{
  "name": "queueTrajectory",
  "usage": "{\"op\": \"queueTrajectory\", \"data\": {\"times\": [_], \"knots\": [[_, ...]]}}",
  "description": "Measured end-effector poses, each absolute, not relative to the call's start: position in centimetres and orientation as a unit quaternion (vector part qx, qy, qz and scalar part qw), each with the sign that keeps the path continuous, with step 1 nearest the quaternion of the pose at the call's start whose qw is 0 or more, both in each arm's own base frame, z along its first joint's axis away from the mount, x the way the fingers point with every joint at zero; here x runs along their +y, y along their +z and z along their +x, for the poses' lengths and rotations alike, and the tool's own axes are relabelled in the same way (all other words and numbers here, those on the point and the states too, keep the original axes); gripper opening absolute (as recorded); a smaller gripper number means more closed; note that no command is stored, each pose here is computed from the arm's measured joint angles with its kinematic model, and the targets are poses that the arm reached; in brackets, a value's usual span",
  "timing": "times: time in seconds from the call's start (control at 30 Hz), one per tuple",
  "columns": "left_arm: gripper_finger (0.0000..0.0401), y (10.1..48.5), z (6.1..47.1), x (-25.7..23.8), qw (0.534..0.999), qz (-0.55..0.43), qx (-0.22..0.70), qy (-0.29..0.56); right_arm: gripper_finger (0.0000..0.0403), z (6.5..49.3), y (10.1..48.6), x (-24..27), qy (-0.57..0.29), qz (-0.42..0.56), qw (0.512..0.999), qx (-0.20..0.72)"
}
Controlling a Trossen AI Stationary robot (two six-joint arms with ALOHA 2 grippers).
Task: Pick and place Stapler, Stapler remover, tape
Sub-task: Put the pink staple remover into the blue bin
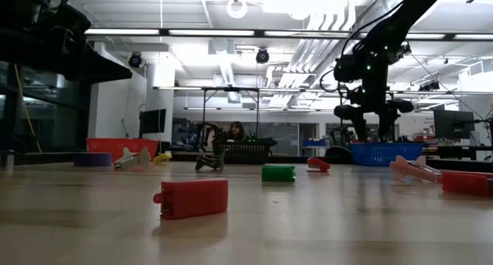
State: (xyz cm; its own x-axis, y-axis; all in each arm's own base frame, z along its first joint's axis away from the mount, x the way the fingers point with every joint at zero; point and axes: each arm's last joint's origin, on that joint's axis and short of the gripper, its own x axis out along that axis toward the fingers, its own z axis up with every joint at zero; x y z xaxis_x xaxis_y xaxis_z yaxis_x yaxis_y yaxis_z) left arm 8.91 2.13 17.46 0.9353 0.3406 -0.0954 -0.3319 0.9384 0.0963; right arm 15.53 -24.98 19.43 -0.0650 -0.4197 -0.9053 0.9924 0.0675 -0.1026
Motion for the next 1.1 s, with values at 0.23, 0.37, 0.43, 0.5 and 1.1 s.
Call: {"op": "queueTrajectory", "data": {"times": [0.23,0.37,0.43,0.5,1.1], "knots": [[0.0138,17.5,8.9,2.1,0.983,0.039,0.055,0.171,0.0266,16.8,22.0,-22.3,-0.564,0.320,0.637,0.417],[0.0138,17.5,8.9,2.1,0.983,0.039,0.055,0.171,0.0266,18.4,23.3,-19.9,-0.509,0.309,0.684,0.422],[0.0138,17.5,8.9,2.1,0.983,0.039,0.056,0.171,0.0266,19.3,23.7,-18.6,-0.470,0.292,0.711,0.434],[0.0138,17.4,8.9,2.1,0.983,0.039,0.056,0.171,0.0266,20.2,23.9,-17.4,-0.436,0.273,0.732,0.446],[0.0138,17.5,8.9,2.1,0.983,0.039,0.055,0.171,0.0266,23.0,22.9,-7.1,-0.406,0.406,0.631,0.522]]}}
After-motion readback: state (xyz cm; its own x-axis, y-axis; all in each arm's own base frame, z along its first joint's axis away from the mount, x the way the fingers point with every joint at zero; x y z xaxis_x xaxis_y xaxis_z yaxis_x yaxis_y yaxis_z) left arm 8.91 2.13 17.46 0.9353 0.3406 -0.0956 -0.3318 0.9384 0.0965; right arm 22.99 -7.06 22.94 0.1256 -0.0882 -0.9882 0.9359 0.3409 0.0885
